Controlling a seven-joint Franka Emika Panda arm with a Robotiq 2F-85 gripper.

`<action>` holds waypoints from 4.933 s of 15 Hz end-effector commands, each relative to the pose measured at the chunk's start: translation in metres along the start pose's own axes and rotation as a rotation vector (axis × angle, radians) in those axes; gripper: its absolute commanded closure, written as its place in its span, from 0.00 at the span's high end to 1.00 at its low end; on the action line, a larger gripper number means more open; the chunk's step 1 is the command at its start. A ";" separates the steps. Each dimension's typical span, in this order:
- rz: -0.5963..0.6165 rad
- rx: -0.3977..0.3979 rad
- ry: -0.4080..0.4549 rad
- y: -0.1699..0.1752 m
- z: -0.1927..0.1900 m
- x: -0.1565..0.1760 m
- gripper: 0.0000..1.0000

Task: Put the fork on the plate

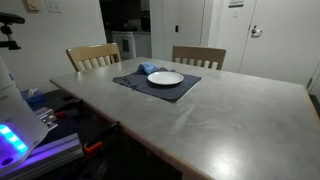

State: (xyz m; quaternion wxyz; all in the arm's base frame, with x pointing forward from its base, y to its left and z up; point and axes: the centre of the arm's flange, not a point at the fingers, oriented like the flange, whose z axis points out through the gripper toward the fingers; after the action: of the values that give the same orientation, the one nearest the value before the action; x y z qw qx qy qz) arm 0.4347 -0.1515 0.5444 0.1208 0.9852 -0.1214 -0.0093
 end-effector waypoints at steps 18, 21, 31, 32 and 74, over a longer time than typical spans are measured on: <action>0.000 0.000 0.000 0.000 0.000 0.000 1.00; 0.000 0.000 0.000 0.000 0.000 0.000 1.00; 0.000 0.000 0.000 0.000 0.000 0.000 1.00; 0.000 0.000 0.000 0.000 0.000 0.000 1.00; -0.893 0.290 0.214 -0.088 0.073 0.015 1.00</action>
State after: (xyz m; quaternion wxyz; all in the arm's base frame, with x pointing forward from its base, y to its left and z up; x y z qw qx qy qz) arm 0.4840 -0.0921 0.4613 -0.0027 0.9582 0.2787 0.0654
